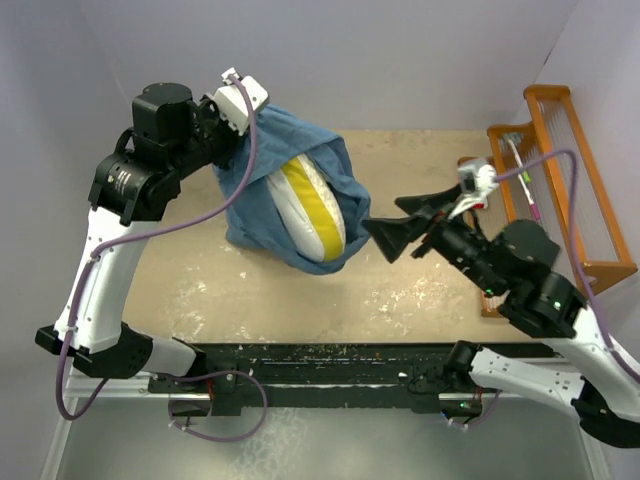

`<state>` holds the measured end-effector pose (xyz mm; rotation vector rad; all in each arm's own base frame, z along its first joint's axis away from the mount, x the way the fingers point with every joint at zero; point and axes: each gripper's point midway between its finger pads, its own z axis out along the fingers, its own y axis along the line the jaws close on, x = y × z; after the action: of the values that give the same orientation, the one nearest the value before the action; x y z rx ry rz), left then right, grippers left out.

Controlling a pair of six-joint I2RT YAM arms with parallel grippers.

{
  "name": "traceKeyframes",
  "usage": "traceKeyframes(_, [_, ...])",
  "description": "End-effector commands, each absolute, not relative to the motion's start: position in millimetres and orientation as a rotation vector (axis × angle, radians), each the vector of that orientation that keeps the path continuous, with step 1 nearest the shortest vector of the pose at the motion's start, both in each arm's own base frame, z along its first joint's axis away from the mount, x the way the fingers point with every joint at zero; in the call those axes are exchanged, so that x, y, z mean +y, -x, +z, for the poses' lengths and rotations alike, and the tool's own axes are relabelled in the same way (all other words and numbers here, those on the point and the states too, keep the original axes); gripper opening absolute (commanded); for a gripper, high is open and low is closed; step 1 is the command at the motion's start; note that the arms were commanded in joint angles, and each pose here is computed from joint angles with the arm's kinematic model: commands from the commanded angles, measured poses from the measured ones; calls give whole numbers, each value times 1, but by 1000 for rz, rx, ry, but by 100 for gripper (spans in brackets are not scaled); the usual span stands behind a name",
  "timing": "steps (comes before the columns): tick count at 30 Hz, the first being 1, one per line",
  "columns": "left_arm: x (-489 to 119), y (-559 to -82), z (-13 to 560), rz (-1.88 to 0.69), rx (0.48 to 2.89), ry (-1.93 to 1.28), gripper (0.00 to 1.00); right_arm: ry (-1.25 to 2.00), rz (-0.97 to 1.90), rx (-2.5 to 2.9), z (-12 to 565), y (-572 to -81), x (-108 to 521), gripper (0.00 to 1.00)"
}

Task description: Remove the pillowcase from the pillow

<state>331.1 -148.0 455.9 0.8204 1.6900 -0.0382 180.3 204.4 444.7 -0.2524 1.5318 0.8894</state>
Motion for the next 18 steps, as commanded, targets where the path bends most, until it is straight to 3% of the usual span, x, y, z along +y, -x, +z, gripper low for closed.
traceKeyframes(1, [-137,-341,497,34,1562,-716,0,408,936,1540,436,-176,242,100])
traceKeyframes(18, [-139,-340,494,29,1560,-740,0,666,818,1604,404,-210,320,97])
